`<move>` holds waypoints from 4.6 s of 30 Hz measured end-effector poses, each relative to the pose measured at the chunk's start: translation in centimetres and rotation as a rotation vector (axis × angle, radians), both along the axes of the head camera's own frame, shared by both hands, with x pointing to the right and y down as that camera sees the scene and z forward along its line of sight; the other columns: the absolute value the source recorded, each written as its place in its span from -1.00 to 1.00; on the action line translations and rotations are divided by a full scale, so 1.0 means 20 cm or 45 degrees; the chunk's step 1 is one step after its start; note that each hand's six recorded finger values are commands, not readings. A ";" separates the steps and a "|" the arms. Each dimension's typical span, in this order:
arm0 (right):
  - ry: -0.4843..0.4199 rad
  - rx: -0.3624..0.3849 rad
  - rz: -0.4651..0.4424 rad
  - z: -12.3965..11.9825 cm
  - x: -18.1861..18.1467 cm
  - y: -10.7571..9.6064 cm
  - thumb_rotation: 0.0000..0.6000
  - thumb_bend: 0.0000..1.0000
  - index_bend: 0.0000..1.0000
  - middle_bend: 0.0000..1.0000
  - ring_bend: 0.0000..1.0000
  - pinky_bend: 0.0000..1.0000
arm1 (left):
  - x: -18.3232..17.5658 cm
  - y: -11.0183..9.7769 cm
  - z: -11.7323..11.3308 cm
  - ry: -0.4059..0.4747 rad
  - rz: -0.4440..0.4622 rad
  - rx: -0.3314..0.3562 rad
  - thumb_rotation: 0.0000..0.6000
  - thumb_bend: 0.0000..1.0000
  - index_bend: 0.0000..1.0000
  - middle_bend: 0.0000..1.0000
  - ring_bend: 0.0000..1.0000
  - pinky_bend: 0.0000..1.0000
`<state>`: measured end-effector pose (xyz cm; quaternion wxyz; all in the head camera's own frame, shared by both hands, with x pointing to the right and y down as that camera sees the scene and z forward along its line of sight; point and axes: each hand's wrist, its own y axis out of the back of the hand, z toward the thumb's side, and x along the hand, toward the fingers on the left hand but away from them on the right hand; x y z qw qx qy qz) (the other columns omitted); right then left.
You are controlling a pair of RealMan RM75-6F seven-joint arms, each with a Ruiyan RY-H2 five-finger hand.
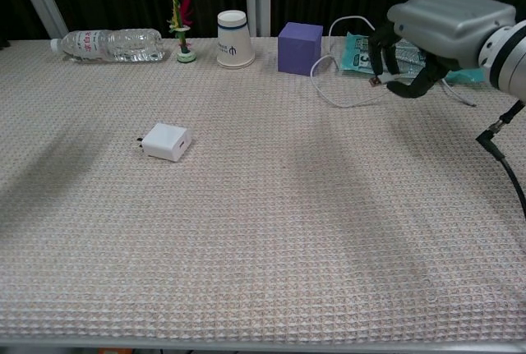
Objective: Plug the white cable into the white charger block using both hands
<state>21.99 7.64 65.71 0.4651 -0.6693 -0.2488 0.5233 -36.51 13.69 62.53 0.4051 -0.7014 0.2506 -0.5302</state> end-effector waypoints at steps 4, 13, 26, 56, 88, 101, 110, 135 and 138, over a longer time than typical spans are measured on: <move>-0.003 0.039 0.072 -0.10 0.09 -0.08 1.00 -0.35 0.11 0.05 -0.58 -0.91 | 0.18 -0.11 0.14 -0.014 0.102 -0.062 1.00 -0.48 -0.70 -0.76 -1.00 -1.00; 0.009 0.021 0.148 -0.14 0.21 -0.10 1.00 -0.35 0.11 0.05 -0.58 -0.92 | 0.48 -0.13 0.36 -0.042 0.293 -0.114 1.00 -0.46 -0.68 -0.76 -1.00 -1.00; 0.011 0.001 0.164 -0.10 0.26 -0.09 1.00 -0.35 0.11 0.05 -0.58 -0.92 | 0.69 -0.13 0.52 -0.020 0.321 -0.176 1.00 -0.38 -0.56 -0.62 -0.99 -1.00; 0.024 -0.026 0.190 -0.06 0.32 -0.06 1.00 -0.35 0.12 0.05 -0.58 -0.92 | 0.74 -0.13 0.62 0.104 0.143 -0.250 1.00 -0.33 -0.37 -0.37 -0.81 -0.92; -0.163 -0.189 0.119 -0.03 -0.13 -0.08 1.00 -0.35 0.15 0.07 -0.54 -0.90 | 0.89 -0.28 0.36 0.165 -0.066 -0.164 1.00 -0.30 -0.04 -0.10 -0.49 -0.53; -0.253 -0.245 0.155 -0.04 -0.52 -0.09 1.00 -0.35 0.17 0.08 -0.53 -0.90 | 1.10 -0.35 0.10 0.129 -0.096 -0.063 1.00 -0.30 -0.04 -0.10 -0.48 -0.48; -0.304 -0.265 0.242 -0.03 -0.60 -0.10 1.00 -0.35 0.18 0.08 -0.53 -0.90 | 1.18 -0.34 0.05 0.081 -0.065 -0.007 1.00 -0.30 -0.04 -0.10 -0.48 -0.48; -0.350 -0.257 0.278 -0.01 -0.71 -0.10 1.00 -0.35 0.18 0.09 -0.53 -0.91 | 1.29 -0.32 0.06 0.037 -0.058 -0.011 1.00 -0.32 -0.04 -0.09 -0.46 -0.47; -0.358 -0.258 0.281 -0.01 -0.72 -0.10 1.00 -0.35 0.18 0.08 -0.53 -0.91 | 1.29 -0.32 0.06 0.032 -0.059 -0.013 1.00 -0.32 -0.04 -0.09 -0.46 -0.46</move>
